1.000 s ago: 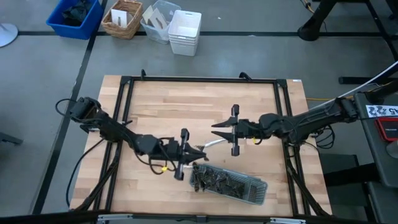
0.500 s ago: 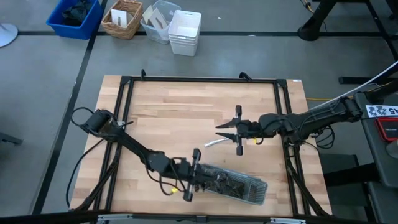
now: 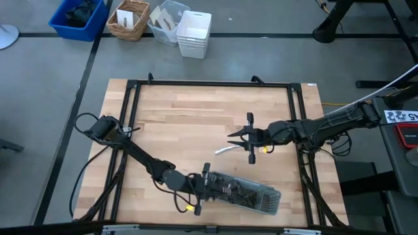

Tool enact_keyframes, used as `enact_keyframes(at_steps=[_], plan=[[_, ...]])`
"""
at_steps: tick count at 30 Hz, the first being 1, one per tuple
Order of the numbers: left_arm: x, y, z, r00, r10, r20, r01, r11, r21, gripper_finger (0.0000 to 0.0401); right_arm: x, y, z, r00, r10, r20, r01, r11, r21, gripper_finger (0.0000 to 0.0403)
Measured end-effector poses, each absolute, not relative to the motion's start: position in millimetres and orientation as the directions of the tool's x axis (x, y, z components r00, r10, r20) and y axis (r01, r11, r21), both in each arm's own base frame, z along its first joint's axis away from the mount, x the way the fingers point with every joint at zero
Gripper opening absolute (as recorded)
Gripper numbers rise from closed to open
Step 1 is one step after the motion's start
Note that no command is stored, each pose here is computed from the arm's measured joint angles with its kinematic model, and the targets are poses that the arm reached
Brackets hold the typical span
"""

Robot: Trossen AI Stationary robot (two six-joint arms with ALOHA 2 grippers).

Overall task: Sort silverware
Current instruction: Put the fork into the gray silverware rack

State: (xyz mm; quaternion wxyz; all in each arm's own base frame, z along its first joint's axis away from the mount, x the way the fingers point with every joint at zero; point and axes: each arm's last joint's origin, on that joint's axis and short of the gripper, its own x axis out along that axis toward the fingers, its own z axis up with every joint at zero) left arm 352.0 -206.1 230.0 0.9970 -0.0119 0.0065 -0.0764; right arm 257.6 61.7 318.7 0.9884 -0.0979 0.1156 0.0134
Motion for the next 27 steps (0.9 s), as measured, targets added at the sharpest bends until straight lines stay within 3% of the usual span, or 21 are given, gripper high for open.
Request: enact_keyframes(at_steps=[5, 27], plan=[[351.4, -206.2, 221.2, 0.983, -0.152, -0.099, 0.15, 0.988, -0.029, 0.0001, 257.6, 61.7, 318.7, 0.973, 0.004, -0.231, -0.049, 0.98, -0.19, 0.0097], [361.7, -194.2, 208.8, 0.985, -0.106, -0.133, 0.102, 0.994, -0.035, 0.0002, 257.8, 61.6, 319.2, 0.974, 0.004, -0.226, -0.048, 0.981, -0.189, 0.0097]])
